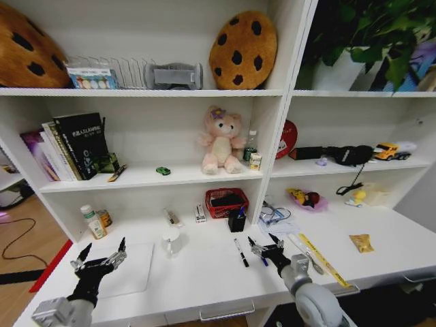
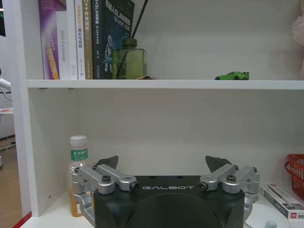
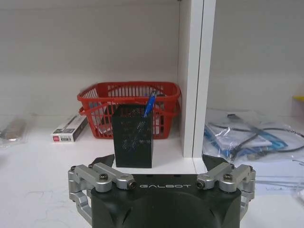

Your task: Organize the objects on the table.

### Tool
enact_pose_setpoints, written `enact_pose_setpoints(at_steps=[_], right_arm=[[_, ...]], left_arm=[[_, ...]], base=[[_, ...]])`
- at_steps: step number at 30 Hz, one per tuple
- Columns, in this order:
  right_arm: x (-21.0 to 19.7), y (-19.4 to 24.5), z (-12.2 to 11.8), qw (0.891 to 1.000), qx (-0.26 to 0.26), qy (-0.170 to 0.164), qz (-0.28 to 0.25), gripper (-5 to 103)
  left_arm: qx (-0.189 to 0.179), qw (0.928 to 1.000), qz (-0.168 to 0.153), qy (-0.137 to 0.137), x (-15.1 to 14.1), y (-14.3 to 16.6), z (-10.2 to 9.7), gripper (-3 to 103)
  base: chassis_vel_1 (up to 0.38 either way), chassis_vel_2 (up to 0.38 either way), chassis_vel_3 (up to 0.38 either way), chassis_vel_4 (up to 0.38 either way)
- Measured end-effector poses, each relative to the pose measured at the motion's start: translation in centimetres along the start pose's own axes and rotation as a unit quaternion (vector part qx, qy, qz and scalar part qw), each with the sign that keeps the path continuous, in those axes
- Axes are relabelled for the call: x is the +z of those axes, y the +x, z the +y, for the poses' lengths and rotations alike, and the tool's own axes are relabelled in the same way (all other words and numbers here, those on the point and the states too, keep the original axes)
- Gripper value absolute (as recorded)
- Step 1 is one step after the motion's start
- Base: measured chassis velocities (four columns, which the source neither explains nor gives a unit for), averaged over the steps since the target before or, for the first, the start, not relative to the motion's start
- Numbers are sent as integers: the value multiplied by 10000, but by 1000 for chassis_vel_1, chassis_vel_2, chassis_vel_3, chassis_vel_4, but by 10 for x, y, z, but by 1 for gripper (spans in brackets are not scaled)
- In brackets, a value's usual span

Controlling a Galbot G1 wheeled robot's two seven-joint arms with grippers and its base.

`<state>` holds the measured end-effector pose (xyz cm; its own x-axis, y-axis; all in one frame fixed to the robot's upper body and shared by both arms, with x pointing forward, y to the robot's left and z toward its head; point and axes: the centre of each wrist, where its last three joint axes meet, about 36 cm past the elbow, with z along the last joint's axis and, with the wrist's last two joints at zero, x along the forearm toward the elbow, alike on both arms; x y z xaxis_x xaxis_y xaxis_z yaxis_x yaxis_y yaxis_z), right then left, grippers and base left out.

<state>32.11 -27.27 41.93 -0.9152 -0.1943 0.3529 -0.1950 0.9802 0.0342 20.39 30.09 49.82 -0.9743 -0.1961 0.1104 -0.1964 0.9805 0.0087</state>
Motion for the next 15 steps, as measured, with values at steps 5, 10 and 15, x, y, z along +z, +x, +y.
enact_pose_setpoints(at_steps=[5, 10, 15], right_arm=[[6, -14, 3, 9997, -74, -77, 217, 100], [23, -38, 19, 9984, -313, -114, 453, 100], [27, -79, 49, 9974, -448, -205, 527, 103]], left_arm=[[2, 10000, 1, 0, 0, 0, 0, 100], [2, 10000, 0, 0, 0, 0, 0, 100], [1, 10000, 0, 1, 0, 0, 0, 100]], base=[[0, 0, 0, 0], [0, 0, 0, 0], [0, 0, 0, 0]])
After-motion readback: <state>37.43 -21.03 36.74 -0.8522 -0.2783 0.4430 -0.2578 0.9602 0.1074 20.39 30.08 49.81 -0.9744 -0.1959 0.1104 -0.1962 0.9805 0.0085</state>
